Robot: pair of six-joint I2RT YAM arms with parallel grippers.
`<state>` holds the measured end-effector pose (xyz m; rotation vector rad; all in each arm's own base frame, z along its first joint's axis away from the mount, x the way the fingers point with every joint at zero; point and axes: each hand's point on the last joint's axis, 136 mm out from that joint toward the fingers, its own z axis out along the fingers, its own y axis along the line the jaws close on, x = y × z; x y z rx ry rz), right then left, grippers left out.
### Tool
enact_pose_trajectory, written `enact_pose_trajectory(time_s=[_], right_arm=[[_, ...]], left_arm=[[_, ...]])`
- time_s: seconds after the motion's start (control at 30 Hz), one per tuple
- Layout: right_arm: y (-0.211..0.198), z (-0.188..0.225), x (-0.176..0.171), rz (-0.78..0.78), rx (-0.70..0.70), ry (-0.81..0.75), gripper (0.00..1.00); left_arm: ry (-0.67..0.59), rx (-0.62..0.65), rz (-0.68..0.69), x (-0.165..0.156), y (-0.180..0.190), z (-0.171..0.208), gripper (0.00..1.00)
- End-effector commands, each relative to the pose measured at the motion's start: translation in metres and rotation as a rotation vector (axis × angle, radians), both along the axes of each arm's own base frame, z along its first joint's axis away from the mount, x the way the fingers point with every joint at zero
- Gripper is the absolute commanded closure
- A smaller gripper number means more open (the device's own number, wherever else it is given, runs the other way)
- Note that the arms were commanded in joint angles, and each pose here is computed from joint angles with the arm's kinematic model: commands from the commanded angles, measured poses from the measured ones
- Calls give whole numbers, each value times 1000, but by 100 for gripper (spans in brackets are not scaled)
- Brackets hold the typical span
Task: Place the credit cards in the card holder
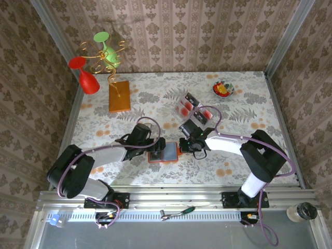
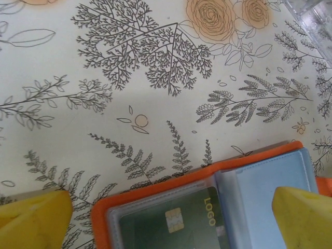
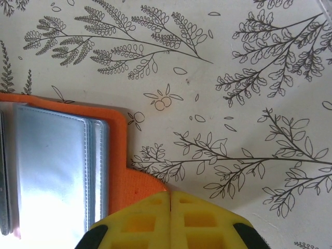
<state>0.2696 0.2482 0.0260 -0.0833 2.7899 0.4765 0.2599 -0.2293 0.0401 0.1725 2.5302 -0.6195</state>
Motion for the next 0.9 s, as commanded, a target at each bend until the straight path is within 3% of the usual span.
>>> enact_pose_trajectory(time_s=[0.0, 0.5, 0.87], right_arm=[[-2, -5, -7, -11, 9, 31, 100], [2, -7, -8, -13, 36, 45, 100], [8, -8, -5, -25, 55, 53, 100]], left_arm=[[-12, -50, -5, 7, -11, 8, 0], [32, -113, -32, -5, -20, 3, 0], [-24, -269, -24, -2, -32, 45, 0]])
